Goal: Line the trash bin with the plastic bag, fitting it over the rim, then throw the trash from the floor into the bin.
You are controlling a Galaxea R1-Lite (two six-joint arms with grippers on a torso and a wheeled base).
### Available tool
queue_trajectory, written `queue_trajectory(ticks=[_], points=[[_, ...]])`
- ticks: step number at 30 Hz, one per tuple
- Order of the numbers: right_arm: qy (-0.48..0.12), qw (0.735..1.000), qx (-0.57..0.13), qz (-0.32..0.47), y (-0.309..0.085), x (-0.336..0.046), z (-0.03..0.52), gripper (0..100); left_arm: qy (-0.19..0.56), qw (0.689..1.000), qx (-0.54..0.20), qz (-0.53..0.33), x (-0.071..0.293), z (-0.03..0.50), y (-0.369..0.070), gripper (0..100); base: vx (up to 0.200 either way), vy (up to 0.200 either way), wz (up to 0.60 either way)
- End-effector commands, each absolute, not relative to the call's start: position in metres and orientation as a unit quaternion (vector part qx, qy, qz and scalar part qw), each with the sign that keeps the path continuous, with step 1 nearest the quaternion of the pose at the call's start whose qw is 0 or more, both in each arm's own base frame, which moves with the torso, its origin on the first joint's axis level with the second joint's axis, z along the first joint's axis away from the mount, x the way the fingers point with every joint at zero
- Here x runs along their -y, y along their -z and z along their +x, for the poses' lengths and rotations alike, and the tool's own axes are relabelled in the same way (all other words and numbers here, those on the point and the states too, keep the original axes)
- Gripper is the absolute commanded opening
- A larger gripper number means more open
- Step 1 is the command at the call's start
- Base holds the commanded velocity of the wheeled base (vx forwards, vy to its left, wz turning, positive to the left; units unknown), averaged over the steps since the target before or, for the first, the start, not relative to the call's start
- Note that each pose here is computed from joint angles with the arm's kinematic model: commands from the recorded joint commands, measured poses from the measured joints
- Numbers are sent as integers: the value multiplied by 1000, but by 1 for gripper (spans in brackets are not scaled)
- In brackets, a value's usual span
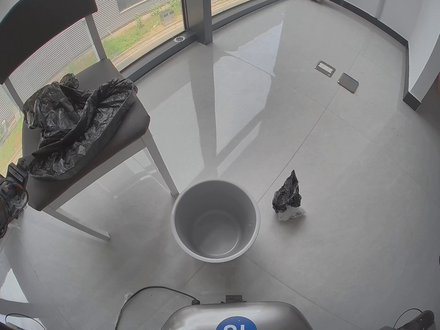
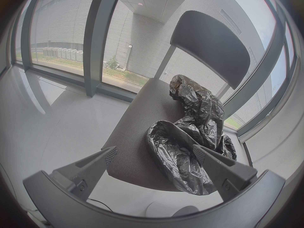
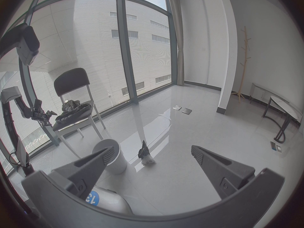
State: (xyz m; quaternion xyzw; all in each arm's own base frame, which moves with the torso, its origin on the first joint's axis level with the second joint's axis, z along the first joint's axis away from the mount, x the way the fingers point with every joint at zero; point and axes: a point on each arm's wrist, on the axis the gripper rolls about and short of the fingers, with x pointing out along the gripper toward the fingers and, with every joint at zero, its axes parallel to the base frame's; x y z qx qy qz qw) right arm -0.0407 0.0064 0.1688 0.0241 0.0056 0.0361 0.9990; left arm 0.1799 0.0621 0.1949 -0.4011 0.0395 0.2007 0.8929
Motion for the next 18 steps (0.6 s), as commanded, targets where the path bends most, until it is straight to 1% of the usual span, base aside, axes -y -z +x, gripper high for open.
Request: queue_trajectory(ticks=[1, 18], points=[[-35, 999, -2, 24, -168, -7, -42, 100, -208, 889, -55, -403, -66, 187, -188, 100, 0, 0, 0], [-28, 999, 3, 17, -168, -7, -43, 100, -192, 894, -66, -398, -71, 203, -190, 100, 0, 0, 0]])
